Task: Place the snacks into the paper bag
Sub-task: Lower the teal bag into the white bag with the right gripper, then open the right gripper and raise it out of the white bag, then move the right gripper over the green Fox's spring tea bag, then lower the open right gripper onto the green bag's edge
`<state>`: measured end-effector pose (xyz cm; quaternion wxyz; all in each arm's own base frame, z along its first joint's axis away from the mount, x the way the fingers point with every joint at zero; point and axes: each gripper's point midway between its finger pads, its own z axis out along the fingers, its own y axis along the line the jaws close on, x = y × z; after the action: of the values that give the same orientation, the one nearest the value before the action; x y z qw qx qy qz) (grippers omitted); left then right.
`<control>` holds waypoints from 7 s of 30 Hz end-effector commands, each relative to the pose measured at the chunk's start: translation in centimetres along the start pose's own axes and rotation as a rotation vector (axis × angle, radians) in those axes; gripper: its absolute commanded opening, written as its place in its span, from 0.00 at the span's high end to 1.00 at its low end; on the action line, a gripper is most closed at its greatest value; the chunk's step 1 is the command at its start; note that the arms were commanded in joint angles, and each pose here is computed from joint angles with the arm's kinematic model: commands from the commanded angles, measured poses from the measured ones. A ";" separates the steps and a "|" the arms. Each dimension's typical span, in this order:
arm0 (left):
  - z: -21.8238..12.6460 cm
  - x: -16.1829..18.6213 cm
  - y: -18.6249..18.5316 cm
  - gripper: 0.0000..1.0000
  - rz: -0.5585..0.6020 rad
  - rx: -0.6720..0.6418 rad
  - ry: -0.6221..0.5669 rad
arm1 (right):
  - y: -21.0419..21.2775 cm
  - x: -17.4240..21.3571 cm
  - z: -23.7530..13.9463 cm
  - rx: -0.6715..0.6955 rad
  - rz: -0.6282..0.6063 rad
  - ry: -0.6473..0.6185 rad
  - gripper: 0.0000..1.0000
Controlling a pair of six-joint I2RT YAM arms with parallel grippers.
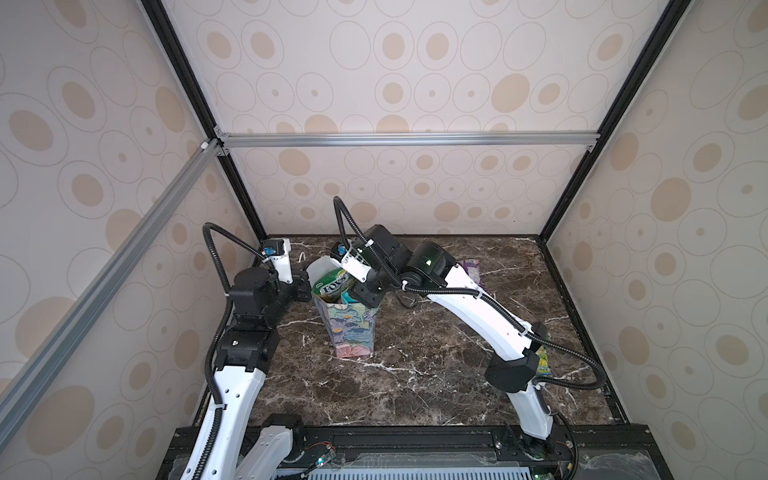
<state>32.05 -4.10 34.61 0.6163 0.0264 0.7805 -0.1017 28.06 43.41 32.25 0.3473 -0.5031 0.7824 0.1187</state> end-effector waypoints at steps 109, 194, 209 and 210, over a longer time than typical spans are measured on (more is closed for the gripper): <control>-0.5 -1.4 0.1 0.94 0.009 -0.008 -0.049 | -14.9 16.7 -12.0 0.452 0.603 -0.141 0.52; -0.7 -1.5 0.1 0.94 0.010 -0.014 -0.052 | -11.0 40.9 -3.7 0.357 1.369 0.084 0.14; -0.7 -1.6 0.0 0.94 0.009 -0.007 -0.054 | -12.0 46.8 -5.0 0.393 1.752 -0.159 0.29; -0.7 -1.6 0.0 0.94 0.010 -0.007 -0.055 | -11.9 47.0 -4.9 0.389 1.759 -0.152 0.30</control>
<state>32.07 -3.96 34.51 0.6155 0.0238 0.7816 -0.0983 23.51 1.74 5.74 0.2514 0.3511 0.8767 0.2121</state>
